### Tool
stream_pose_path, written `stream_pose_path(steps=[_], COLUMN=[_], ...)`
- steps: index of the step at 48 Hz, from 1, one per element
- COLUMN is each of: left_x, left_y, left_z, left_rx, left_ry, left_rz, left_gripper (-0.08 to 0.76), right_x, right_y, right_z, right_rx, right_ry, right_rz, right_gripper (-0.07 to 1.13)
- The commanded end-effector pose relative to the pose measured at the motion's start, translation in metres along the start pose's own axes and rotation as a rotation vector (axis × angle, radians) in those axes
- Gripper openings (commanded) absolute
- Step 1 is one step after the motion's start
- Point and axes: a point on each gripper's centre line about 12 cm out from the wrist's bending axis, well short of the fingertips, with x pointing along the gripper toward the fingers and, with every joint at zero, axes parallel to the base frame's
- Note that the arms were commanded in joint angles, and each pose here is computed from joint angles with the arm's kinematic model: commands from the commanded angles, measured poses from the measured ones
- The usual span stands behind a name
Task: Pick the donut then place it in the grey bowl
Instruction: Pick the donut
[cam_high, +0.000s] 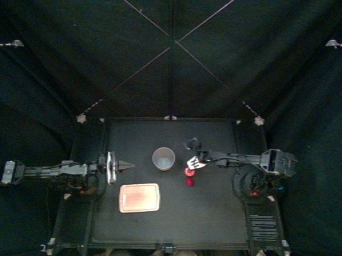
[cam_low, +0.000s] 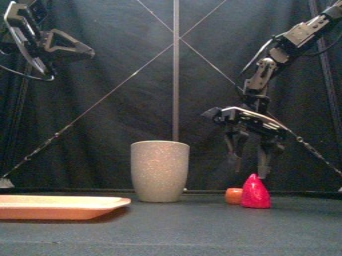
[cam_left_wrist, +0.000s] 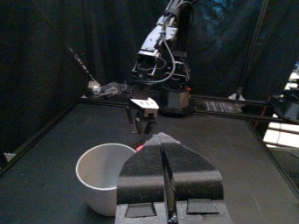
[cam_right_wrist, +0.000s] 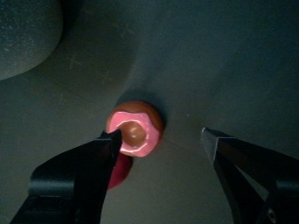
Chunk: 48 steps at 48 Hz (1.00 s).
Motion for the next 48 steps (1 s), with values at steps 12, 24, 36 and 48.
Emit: stream_pose_path(steps=[12, 24, 36, 48], left_x=[0.0, 0.0, 0.0, 0.0], left_y=[0.006, 0.007, 0.007, 0.007], left_z=[-0.002, -0.002, -0.001, 0.0], left_rx=[-0.014, -0.039, -0.043, -0.042], left_ry=[0.003, 0.003, -0.005, -0.008], left_rz=[0.032, 0.038, 0.04, 0.042], left_gripper=[-0.015, -0.015, -0.015, -0.015], right_x=[0.011, 0.025, 0.039, 0.041], right_y=[0.032, 0.028, 0.022, 0.021], right_z=[-0.002, -0.003, -0.004, -0.002], right_rx=[-0.019, -0.03, -0.028, -0.031], right_ry=[0.017, 0.037, 0.062, 0.06], right_rz=[0.007, -0.035, -0.073, -0.079], right_gripper=[1.04, 1.04, 1.03, 0.9])
